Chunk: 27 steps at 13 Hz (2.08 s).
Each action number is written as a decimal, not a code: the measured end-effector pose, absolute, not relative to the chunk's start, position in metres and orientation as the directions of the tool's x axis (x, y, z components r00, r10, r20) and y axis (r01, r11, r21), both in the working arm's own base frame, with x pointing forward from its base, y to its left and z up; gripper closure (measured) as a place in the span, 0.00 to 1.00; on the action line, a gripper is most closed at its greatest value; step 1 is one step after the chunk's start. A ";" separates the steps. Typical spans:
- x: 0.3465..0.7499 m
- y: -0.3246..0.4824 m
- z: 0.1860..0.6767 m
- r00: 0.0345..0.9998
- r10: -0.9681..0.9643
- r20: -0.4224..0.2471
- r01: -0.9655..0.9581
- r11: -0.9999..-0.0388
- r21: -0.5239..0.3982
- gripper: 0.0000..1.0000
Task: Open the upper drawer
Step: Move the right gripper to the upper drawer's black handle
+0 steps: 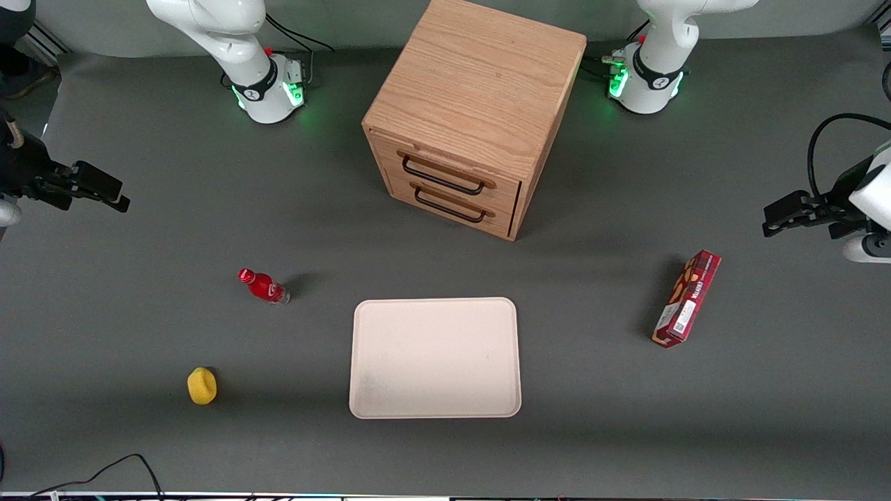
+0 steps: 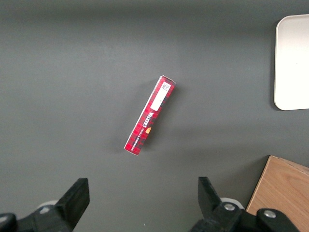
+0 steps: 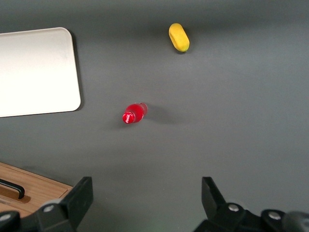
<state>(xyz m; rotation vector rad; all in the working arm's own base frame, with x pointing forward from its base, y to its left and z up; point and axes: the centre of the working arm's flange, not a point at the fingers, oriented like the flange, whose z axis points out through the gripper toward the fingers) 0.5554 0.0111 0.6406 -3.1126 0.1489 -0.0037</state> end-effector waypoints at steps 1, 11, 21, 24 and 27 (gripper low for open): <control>0.555 0.011 0.640 0.995 -0.095 0.001 -0.095 -0.995 -0.025 0.00; 0.544 0.163 0.621 0.982 0.186 -0.021 0.184 -0.981 -0.060 0.00; 0.542 0.391 0.495 0.654 0.752 0.081 0.736 -0.608 -0.299 0.00; 0.555 0.392 0.472 0.512 0.847 0.142 0.835 -0.454 -0.310 0.00; 0.539 0.413 0.465 0.471 0.872 0.136 0.853 -0.411 -0.320 0.00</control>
